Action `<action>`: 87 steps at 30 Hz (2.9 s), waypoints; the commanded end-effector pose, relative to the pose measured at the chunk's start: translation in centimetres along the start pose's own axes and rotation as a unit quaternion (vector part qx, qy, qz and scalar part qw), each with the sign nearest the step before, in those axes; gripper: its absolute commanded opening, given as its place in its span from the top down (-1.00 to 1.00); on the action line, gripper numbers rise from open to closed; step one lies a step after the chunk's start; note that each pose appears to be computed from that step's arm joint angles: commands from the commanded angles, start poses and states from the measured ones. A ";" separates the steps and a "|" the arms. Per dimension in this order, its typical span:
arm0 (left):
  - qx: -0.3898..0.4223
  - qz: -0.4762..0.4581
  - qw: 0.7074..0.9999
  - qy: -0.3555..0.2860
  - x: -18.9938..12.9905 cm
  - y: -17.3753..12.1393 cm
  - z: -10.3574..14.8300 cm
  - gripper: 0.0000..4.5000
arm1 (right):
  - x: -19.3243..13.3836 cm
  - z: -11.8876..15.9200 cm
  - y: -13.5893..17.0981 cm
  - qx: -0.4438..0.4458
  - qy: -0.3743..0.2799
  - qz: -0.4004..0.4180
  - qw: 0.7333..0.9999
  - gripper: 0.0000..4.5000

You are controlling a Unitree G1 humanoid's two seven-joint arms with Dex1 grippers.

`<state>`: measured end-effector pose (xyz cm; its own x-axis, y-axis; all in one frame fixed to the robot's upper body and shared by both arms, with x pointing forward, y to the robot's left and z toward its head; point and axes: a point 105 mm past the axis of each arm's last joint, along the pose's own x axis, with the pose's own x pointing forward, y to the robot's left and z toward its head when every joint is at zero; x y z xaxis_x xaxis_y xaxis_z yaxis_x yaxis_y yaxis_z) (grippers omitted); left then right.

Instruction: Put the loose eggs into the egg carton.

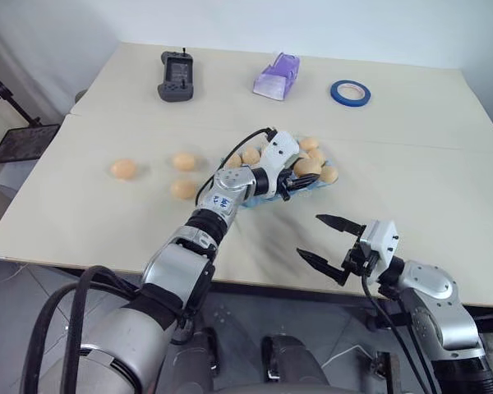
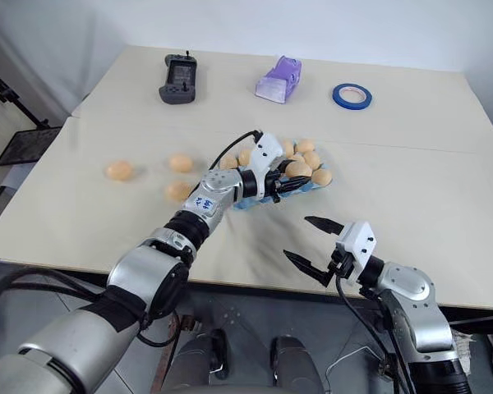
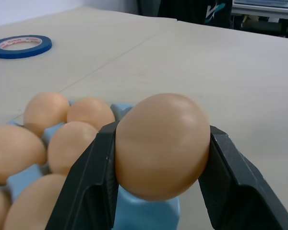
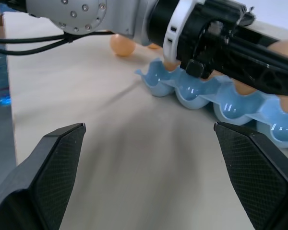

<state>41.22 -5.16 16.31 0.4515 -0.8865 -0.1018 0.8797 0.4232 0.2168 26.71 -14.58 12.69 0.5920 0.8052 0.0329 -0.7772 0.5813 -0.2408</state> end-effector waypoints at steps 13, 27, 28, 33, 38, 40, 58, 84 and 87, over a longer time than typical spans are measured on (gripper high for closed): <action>0.021 0.020 1.000 -0.012 0.4 0.3 1.0 -0.99 | -0.8 2.2 0.5 -0.027 -0.029 -0.032 0.999 -1.00; 0.060 0.025 0.998 -0.005 -3.7 3.7 0.4 -0.99 | 0.1 1.9 0.2 -0.019 -0.033 -0.008 0.999 -1.00; 0.061 0.025 0.998 0.001 -3.8 3.7 0.2 -0.99 | 0.2 1.9 0.1 -0.019 -0.032 -0.005 0.999 -1.00; 0.056 0.007 0.998 0.011 -2.8 2.5 -0.2 -0.99 | 0.8 2.0 -0.1 -0.023 -0.040 0.003 0.999 -1.00; 0.055 -0.003 0.998 0.021 -2.4 2.0 -0.6 -0.99 | 1.0 2.1 -0.3 -0.026 -0.040 0.003 0.999 -1.00; 0.057 -0.008 0.998 0.026 -2.4 1.9 -0.8 -0.99 | 1.0 2.2 -0.3 -0.026 -0.040 0.003 0.999 -1.00; 0.046 -0.010 0.997 0.056 -2.2 1.6 -1.9 0.48 | 1.0 2.7 -0.5 -0.033 -0.043 -0.004 0.999 -1.00; 0.023 0.034 0.999 0.026 0.4 1.0 0.5 -0.35 | 0.3 2.6 -0.2 -0.036 -0.040 -0.042 0.998 -1.00; 0.047 0.040 0.998 0.018 0.2 1.4 1.0 -0.80 | 0.2 2.4 -0.1 -0.033 -0.039 -0.045 0.998 -1.00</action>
<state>42.20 -4.58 15.52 0.5265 -0.8337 -0.1665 0.8402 0.4803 0.2517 26.75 -14.17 13.89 0.6412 0.7624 0.0873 -0.7218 0.6378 -0.2686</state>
